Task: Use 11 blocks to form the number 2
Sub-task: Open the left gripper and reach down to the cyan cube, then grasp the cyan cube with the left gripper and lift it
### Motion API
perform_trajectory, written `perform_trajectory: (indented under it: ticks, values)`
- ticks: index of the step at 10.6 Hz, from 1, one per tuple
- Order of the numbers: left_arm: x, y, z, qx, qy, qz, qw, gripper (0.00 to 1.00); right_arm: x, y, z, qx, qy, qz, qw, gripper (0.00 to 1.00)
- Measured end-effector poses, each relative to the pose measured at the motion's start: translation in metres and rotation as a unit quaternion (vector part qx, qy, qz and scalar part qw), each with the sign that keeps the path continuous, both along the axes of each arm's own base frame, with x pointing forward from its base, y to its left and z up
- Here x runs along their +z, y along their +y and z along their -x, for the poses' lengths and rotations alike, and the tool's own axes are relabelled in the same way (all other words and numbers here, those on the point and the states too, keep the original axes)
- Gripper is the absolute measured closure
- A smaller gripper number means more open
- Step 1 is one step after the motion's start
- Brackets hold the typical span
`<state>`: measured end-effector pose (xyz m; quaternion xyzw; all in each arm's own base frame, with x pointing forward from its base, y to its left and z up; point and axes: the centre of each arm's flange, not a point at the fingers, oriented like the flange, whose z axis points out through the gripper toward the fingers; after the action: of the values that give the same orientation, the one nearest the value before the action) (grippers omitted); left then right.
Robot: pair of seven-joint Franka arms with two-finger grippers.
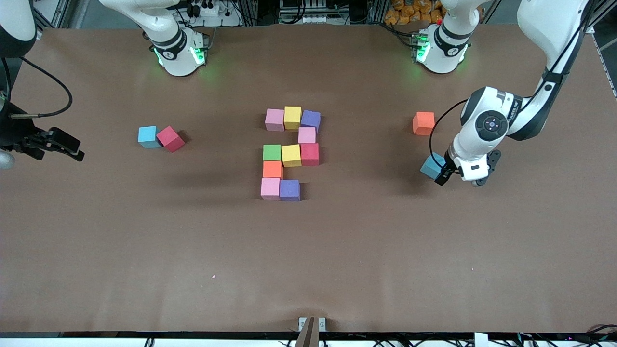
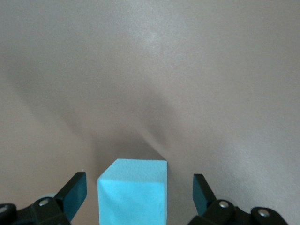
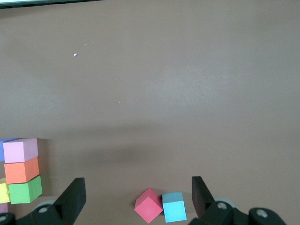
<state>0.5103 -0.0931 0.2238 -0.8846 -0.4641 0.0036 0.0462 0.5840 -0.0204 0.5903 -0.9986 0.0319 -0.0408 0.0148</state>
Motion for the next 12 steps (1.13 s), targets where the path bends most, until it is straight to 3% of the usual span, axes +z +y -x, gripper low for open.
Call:
perform_trajectory:
  ticks: [8, 9, 11, 12]
  values:
    - [-0.036, -0.005, 0.008, 0.000, 0.027, 0.022, 0.999, 0.01, 0.000, 0.000, 0.000, 0.001, 0.000, 0.000, 1.000, 0.00]
    - [-0.036, -0.005, 0.008, 0.000, 0.026, 0.022, 0.999, 0.09, 0.000, 0.000, 0.000, 0.002, 0.000, 0.000, 1.000, 0.00]
    - [-0.034, -0.009, 0.007, 0.004, 0.024, 0.027, 0.999, 0.40, 0.000, -0.001, 0.000, 0.002, 0.000, 0.000, 1.000, 0.00]
    - [-0.029, -0.015, 0.003, 0.016, 0.022, 0.036, 0.999, 0.41, 0.000, -0.001, 0.000, 0.002, 0.000, 0.000, 1.000, 0.00]
